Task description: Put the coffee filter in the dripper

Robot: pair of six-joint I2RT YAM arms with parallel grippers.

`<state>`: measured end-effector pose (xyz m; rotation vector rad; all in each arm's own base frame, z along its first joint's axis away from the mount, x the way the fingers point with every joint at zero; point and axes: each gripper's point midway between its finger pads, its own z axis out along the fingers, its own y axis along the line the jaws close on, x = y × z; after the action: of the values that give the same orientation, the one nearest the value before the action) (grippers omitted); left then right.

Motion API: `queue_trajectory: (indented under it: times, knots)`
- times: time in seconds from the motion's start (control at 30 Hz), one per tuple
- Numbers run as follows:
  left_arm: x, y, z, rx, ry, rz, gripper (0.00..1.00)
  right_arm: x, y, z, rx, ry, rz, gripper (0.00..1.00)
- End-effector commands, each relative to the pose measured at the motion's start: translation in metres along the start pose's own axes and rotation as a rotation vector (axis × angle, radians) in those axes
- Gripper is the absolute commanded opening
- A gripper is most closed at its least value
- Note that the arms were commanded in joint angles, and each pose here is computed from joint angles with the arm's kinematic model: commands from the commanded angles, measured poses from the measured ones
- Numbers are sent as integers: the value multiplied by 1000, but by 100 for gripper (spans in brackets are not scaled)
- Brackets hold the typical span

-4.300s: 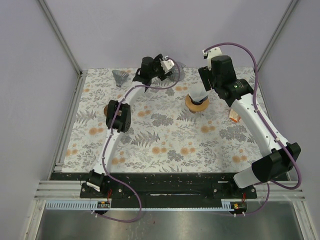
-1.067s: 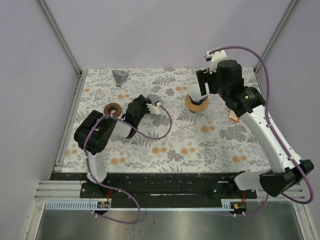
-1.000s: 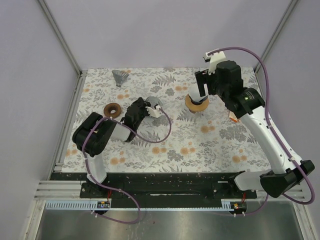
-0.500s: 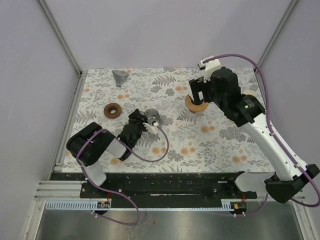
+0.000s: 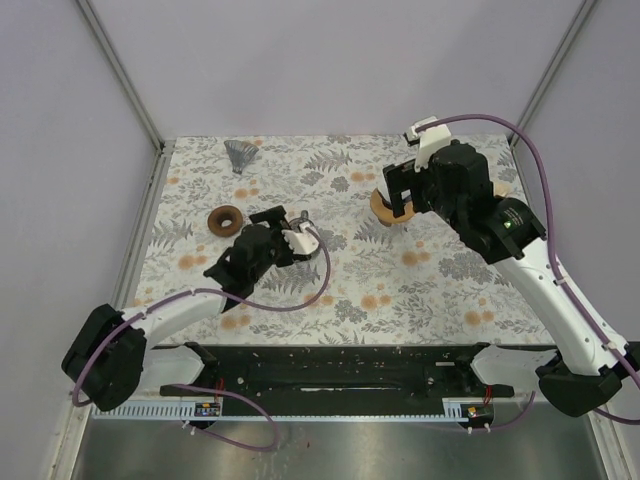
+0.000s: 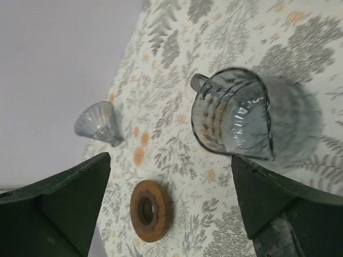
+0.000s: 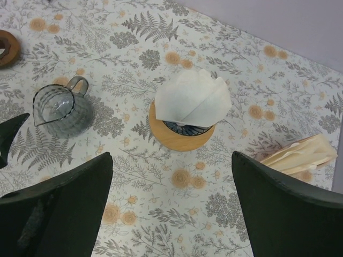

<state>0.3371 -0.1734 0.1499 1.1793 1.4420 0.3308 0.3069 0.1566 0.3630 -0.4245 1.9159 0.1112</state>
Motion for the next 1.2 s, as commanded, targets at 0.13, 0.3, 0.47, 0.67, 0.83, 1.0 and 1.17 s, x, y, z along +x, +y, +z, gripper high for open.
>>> queue_trajectory:
  times: [0.13, 0.3, 0.47, 0.67, 0.83, 1.0, 1.17]
  knots:
    - [-18, -3, -38, 325, 139, -420, 99, -9, 34, -2, -145, 8, 50, 99]
    - [-5, 48, -43, 208, 201, -665, 99, -17, 69, 12, -261, 25, 28, 94]
    - [62, 92, -35, -22, 405, -881, 98, -21, 92, 27, -330, 26, -9, 93]
    - [131, 102, -20, -140, 626, -1064, 86, -13, 95, 30, -346, -3, -38, 95]
    - [165, 123, 0, -322, 700, -1189, 87, 0, 89, 24, -337, -14, -63, 96]
    - [194, 124, 18, -422, 781, -1237, 87, 17, 85, 20, -332, -8, -89, 97]
    - [223, 124, 27, -462, 848, -1182, 85, 14, 86, 16, -342, -32, -79, 98]
